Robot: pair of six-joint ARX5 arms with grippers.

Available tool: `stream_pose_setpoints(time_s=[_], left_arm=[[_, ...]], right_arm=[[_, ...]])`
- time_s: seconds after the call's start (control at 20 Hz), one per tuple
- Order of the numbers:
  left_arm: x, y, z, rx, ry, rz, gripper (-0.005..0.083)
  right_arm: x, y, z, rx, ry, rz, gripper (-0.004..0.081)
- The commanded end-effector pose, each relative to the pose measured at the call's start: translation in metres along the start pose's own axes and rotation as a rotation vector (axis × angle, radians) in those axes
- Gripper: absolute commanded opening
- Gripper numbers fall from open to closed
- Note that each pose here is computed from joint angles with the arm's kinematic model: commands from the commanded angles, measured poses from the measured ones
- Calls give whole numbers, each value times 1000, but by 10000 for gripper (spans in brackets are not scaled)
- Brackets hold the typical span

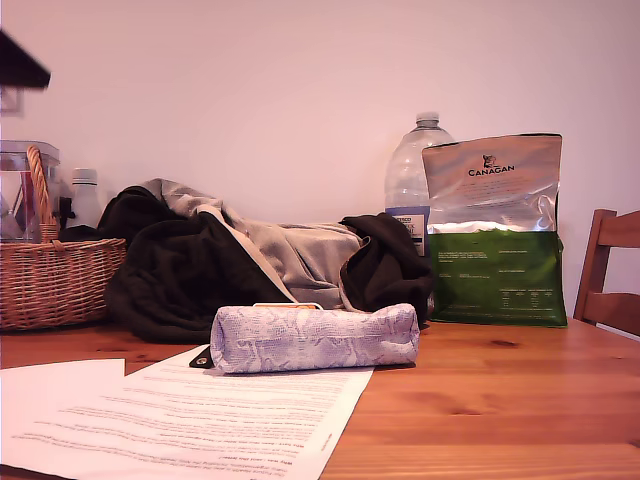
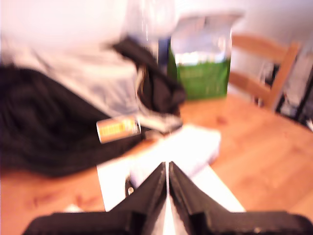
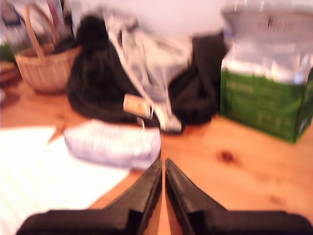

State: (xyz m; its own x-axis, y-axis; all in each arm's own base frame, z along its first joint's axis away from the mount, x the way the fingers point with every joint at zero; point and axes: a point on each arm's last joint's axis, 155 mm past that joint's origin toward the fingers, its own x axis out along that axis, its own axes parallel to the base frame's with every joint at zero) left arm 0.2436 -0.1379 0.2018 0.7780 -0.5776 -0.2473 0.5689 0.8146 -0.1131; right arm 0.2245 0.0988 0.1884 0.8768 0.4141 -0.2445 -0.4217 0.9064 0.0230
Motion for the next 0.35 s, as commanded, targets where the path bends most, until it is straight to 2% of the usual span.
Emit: stream_pose_setpoints(time_s=[0.0, 0.3], left_arm=[[1, 0, -14, -19, 41, -1, -19], [-1, 0, -44, -58, 157, 3, -19]], right_arm=[[1, 1, -14, 6, 53, 5, -13], [-5, 2, -59, 23, 232, 4, -13]])
